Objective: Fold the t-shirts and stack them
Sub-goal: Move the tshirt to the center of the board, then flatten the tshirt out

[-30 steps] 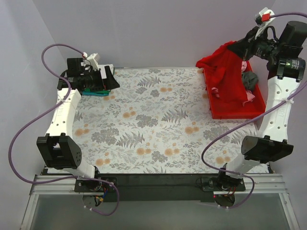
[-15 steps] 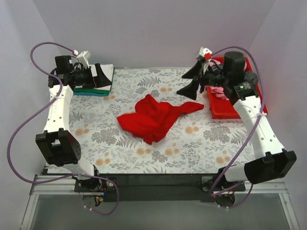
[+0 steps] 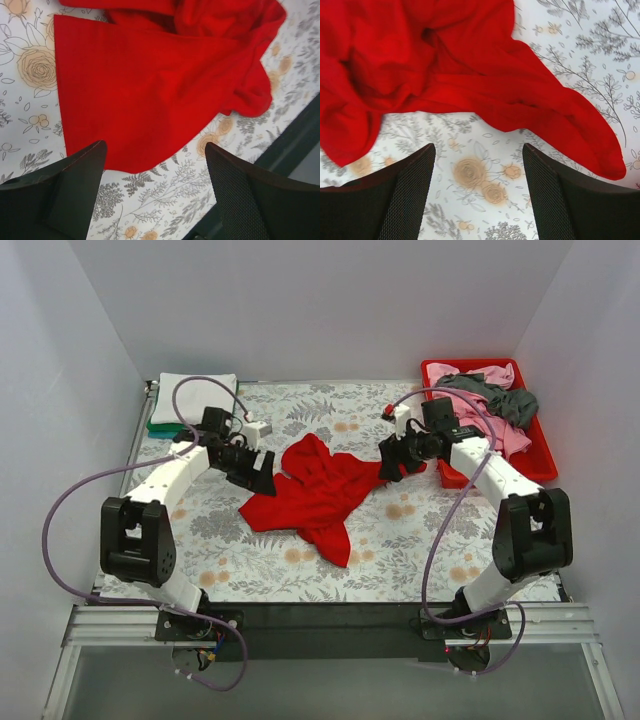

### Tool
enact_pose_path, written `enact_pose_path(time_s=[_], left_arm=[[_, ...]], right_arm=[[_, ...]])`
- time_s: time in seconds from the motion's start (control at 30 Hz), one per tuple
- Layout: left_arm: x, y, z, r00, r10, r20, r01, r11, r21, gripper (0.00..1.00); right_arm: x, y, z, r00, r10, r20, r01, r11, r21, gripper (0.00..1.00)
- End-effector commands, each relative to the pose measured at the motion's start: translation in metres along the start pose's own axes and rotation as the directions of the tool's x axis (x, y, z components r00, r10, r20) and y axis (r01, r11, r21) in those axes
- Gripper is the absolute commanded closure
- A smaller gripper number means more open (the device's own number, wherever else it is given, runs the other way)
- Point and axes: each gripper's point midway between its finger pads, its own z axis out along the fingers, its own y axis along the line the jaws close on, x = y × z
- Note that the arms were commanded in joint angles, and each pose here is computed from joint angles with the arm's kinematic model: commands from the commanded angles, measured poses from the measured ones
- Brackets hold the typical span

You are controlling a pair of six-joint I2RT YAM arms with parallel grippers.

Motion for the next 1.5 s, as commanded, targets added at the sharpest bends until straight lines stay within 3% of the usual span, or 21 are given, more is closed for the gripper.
enact_pose_path(time_s=[0.0,0.3,0.47,0.57,0.63,0.67,0.7,0.73,0.8,0.87,0.97,1.07,1.13,1.2,1.33,1.4,1.47], left_arm=[[0.000,0.026,0.016,0.997,0.073,-0.013,-0.074,0.988,-0.136,0.21],[-0.006,0.062,0.052,0.993,0.097,-0.067,-0.112,0.954,-0.278,0.13],[0.014,0.067,0.076,0.987,0.093,-0.133,-0.130,0.945,-0.301,0.14],[0.024,0.074,0.082,0.980,0.097,-0.171,-0.153,0.925,-0.348,0.21],[0.027,0.081,0.082,0.980,0.085,-0.182,-0.151,0.911,-0.384,0.35],[0.028,0.084,0.081,0.979,0.082,-0.188,-0.152,0.905,-0.397,0.42],[0.028,0.088,0.079,0.979,0.077,-0.189,-0.151,0.896,-0.417,0.62],[0.026,0.090,0.076,0.980,0.075,-0.182,-0.147,0.893,-0.425,0.74],[0.012,0.089,0.066,0.989,0.049,-0.141,-0.105,0.896,-0.431,1.00],[0.003,0.094,0.047,0.995,-0.014,-0.098,-0.027,0.913,-0.407,1.00],[-0.026,0.127,-0.016,0.990,-0.113,0.079,0.136,0.892,-0.432,1.00],[-0.001,0.154,-0.060,0.981,-0.156,0.115,0.193,0.855,-0.482,1.00],[0.021,0.160,-0.068,0.981,-0.170,0.093,0.194,0.839,-0.509,1.00],[0.041,0.178,-0.079,0.971,-0.216,0.105,0.236,0.772,-0.591,1.00],[0.056,0.229,-0.123,0.888,-0.357,0.291,0.457,0.611,-0.646,1.00],[0.048,0.241,-0.141,0.841,-0.380,0.385,0.540,0.625,-0.564,1.00],[0.030,0.230,-0.140,0.850,-0.348,0.394,0.516,0.701,-0.493,1.00]], right_arm=[[0.009,-0.031,0.018,0.999,-0.013,-0.040,0.018,0.992,0.123,0.24],[0.037,-0.061,0.046,0.992,-0.023,-0.128,0.050,0.975,0.215,0.21],[0.046,-0.069,0.055,0.985,-0.032,-0.167,0.071,0.969,0.235,0.21],[0.055,-0.071,0.060,0.980,-0.036,-0.194,0.082,0.968,0.239,0.23],[0.063,-0.072,0.061,0.976,-0.035,-0.215,0.088,0.966,0.242,0.28],[0.067,-0.074,0.061,0.973,-0.033,-0.229,0.092,0.963,0.255,0.37],[0.070,-0.077,0.061,0.971,-0.032,-0.238,0.097,0.960,0.264,0.42],[0.073,-0.080,0.061,0.968,-0.035,-0.249,0.105,0.956,0.276,0.47],[0.079,-0.088,0.061,0.959,-0.033,-0.282,0.123,0.944,0.307,0.70],[0.082,-0.096,0.057,0.953,-0.037,-0.302,0.142,0.932,0.333,0.98],[0.079,-0.102,0.038,0.958,-0.034,-0.284,0.138,0.924,0.356,0.99],[0.078,-0.101,0.022,0.960,-0.065,-0.272,0.163,0.919,0.358,0.99],[0.076,-0.100,0.018,0.958,-0.077,-0.275,0.174,0.920,0.350,0.99],[0.069,-0.103,0.015,0.959,-0.088,-0.271,0.185,0.915,0.360,0.99],[0.066,-0.108,0.007,0.954,-0.096,-0.284,0.201,0.908,0.367,0.99],[0.077,-0.095,-0.001,0.946,-0.128,-0.299,0.226,0.920,0.320,0.99],[0.092,-0.075,-0.010,0.937,-0.157,-0.312,0.245,0.932,0.266,0.99]])
